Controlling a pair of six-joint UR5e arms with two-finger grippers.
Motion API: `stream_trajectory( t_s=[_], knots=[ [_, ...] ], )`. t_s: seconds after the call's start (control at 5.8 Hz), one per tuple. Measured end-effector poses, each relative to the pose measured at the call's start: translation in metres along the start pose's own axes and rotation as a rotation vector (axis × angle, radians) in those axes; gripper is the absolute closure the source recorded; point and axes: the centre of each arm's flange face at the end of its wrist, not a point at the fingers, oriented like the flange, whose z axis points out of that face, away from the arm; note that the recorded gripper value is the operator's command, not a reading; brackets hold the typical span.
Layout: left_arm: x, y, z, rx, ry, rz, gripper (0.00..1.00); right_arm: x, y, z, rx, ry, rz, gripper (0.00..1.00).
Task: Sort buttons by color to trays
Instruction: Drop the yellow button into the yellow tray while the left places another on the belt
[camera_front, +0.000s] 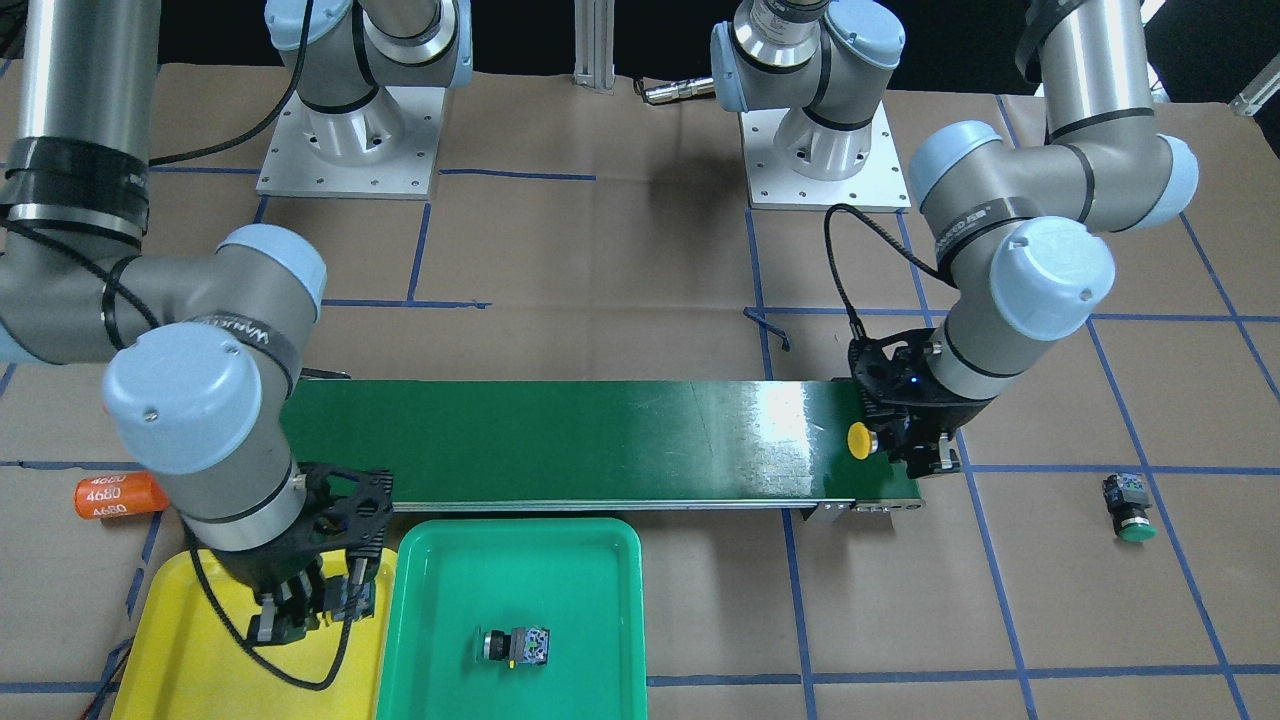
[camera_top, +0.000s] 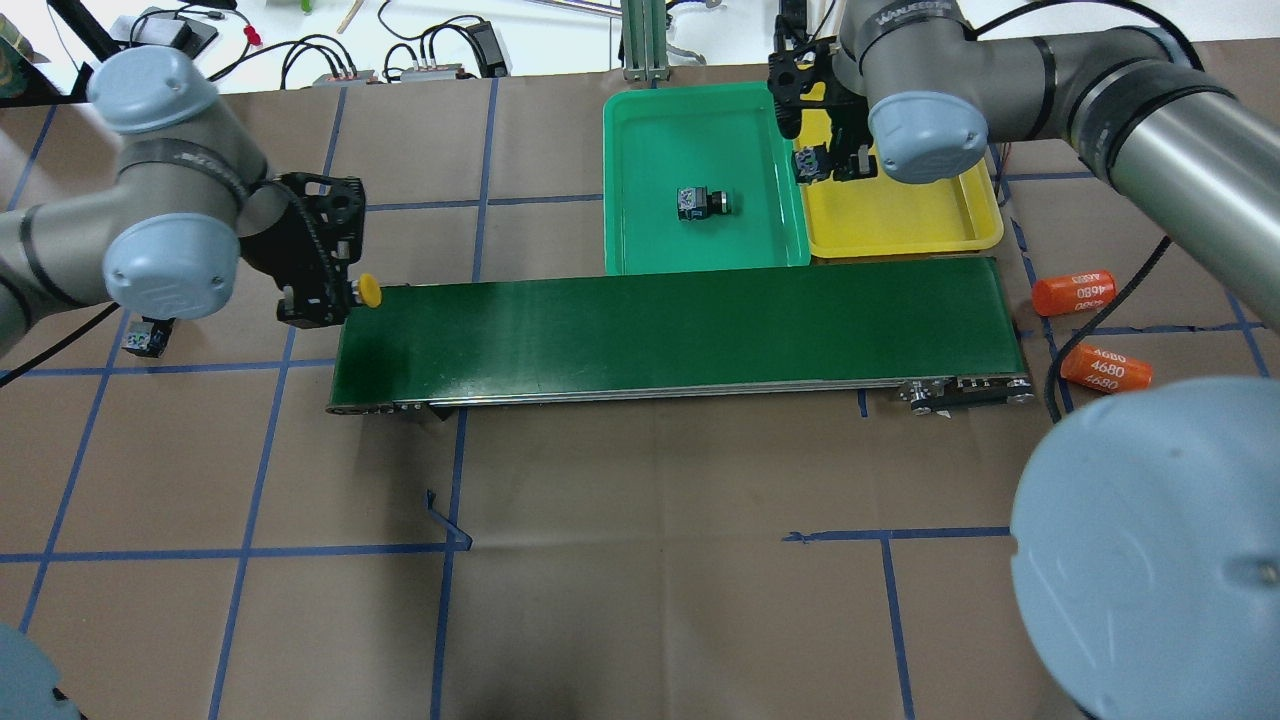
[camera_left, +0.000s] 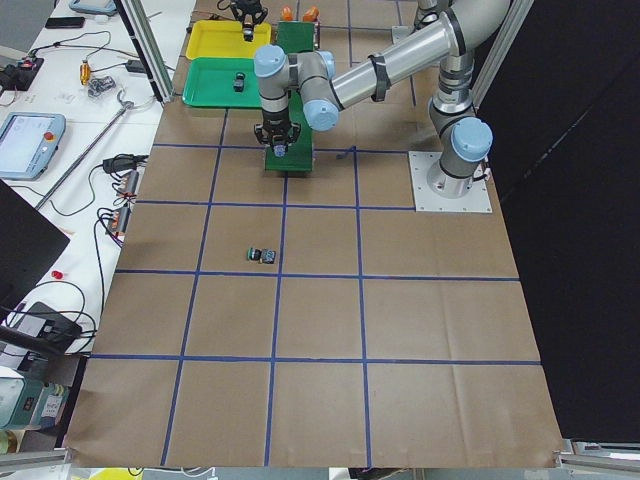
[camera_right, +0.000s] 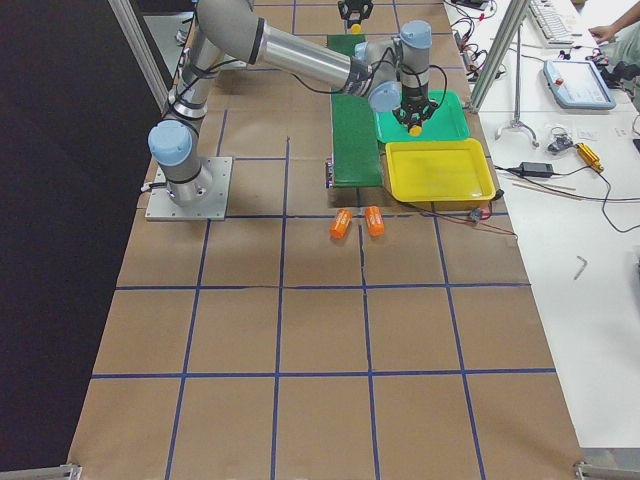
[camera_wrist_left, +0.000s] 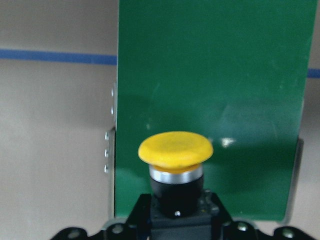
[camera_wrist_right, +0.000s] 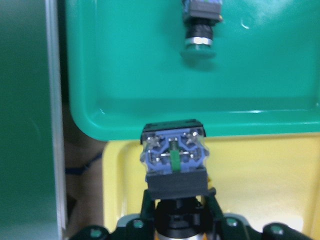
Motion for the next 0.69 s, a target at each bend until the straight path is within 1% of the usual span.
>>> stream_trajectory(
  t_s=[0.17, 0.34, 0.52, 0.69],
  knots=[
    [0.007, -0.023, 0.008, -0.051, 0.016, 0.013, 0.54, 0.01, 0.035, 0.033, -0.003, -0.016, -0.017, 0.01],
    [0.012, -0.032, 0.013, -0.069, 0.024, -0.005, 0.07, 0.01, 0.054, 0.053, -0.004, -0.037, -0.011, 0.0],
    [0.015, -0.035, 0.015, -0.076, 0.029, -0.029, 0.01, 0.01, 0.06, 0.054, -0.007, -0.041, -0.003, 0.0],
    [0.015, -0.033, 0.015, -0.076, 0.027, -0.046, 0.01, 0.01, 0.057, 0.04, -0.01, -0.032, 0.032, 0.0]
  ],
)
